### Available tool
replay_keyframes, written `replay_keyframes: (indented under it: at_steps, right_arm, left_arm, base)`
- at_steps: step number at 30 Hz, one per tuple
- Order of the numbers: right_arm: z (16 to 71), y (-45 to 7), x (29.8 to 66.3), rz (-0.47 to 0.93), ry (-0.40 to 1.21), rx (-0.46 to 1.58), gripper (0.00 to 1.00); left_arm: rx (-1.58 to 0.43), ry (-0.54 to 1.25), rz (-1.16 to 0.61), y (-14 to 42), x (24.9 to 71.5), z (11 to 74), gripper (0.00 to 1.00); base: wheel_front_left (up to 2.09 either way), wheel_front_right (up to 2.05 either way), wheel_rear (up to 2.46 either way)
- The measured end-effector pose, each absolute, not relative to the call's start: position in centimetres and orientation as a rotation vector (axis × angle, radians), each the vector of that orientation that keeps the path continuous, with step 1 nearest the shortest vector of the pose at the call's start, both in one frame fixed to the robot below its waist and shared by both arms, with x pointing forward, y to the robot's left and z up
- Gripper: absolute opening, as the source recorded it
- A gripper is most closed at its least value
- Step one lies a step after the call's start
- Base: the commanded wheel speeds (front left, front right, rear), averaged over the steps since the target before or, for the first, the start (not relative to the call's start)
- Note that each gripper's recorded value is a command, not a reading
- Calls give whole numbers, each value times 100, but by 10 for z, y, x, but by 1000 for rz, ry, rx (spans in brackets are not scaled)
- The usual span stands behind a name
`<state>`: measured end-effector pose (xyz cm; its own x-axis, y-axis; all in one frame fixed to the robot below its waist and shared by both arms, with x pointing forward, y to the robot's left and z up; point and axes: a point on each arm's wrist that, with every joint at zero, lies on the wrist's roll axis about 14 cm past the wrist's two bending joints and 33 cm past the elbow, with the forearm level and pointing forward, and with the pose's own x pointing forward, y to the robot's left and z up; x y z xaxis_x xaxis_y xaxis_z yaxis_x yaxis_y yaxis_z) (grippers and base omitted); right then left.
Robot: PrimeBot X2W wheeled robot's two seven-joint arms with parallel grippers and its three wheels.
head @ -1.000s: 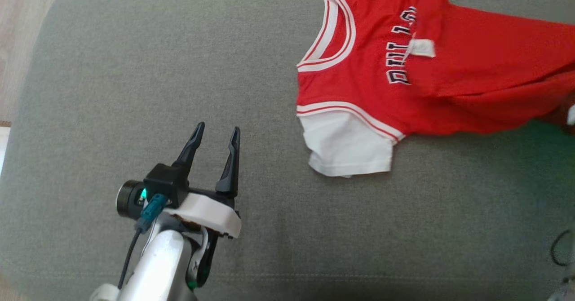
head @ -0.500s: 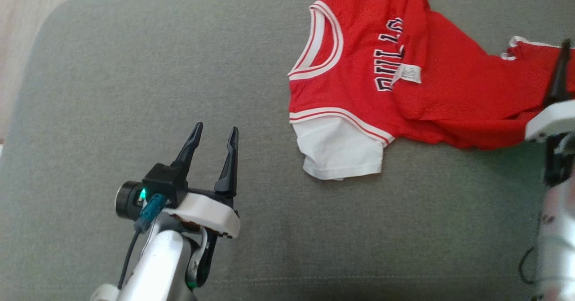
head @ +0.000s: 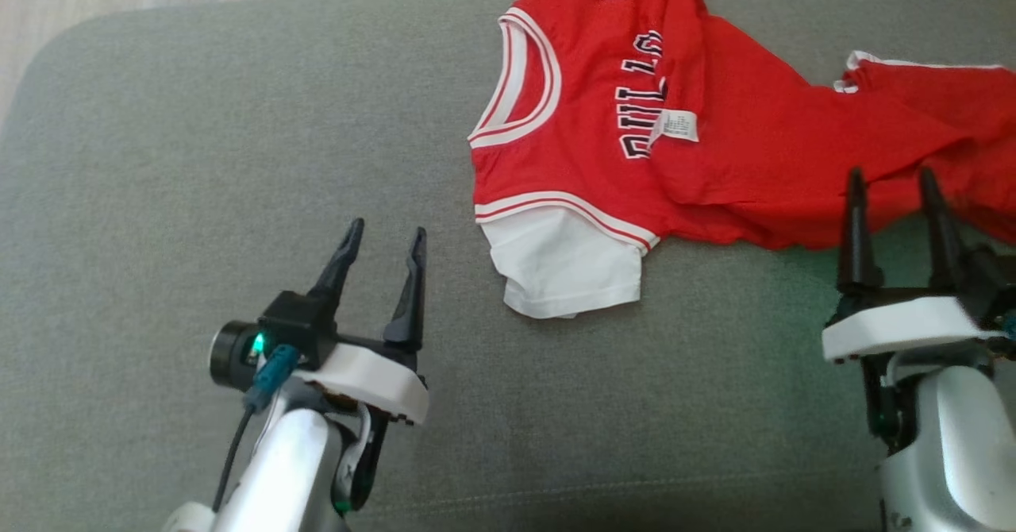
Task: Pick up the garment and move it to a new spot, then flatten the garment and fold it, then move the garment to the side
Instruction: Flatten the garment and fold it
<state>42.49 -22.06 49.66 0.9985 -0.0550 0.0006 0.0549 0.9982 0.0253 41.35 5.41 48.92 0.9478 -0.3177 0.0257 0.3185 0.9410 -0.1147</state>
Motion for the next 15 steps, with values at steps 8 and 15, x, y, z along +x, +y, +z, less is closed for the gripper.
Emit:
replay_keyframes:
  at_steps: [8,15]
  right_arm:
    - [502,-224,416,-62,-10,26,100]
    - [503,-246,408,-122,-7,11,100]
  left_arm:
    - [-93,124,-499,8,402,451,100]
    - [-27,242,-631,-24,401,419,100]
  base:
    - [0,0,0]
    - [0,0,0]
